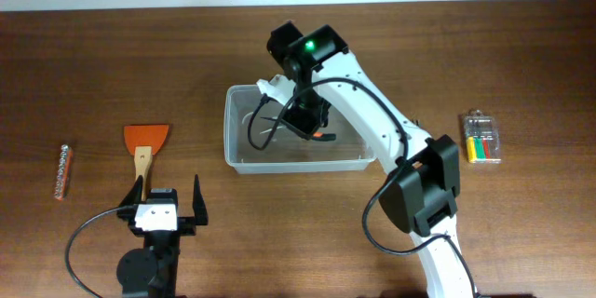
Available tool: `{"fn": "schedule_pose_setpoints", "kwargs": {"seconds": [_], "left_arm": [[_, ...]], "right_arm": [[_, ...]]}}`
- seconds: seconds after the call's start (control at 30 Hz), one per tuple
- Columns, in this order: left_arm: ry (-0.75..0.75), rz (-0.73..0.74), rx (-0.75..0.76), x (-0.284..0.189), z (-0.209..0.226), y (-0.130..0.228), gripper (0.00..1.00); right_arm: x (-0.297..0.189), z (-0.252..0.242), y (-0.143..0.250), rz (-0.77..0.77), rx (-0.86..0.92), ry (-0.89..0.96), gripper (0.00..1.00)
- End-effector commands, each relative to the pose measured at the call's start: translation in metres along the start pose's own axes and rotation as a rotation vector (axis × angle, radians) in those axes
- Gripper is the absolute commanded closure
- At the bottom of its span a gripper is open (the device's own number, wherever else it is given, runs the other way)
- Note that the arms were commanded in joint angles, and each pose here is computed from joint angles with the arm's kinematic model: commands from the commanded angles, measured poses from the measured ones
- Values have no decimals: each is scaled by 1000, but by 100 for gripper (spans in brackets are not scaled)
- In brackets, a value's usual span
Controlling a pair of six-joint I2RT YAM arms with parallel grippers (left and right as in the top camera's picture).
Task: Pack container
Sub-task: 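Carry the pliers left over the clear container with the right gripper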
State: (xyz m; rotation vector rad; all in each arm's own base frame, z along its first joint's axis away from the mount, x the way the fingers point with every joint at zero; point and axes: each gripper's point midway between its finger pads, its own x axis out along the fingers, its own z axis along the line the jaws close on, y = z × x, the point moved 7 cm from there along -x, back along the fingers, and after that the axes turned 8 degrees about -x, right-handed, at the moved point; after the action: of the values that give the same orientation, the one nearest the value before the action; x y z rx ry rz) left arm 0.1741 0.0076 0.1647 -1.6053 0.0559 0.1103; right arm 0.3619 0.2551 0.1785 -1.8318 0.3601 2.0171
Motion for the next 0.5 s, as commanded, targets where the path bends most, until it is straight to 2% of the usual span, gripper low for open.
{"fn": "schedule_pose_setpoints", "kwargs": {"seconds": [0.0,0.47], "left_arm": [[1,-2,-9,0,0,1,1],[1,-2,-9,0,0,1,1]], "right_arm": [[-11,1,-3,-66,-37,15,96],[13,-5,-14,-103,-40,-25,96]]}}
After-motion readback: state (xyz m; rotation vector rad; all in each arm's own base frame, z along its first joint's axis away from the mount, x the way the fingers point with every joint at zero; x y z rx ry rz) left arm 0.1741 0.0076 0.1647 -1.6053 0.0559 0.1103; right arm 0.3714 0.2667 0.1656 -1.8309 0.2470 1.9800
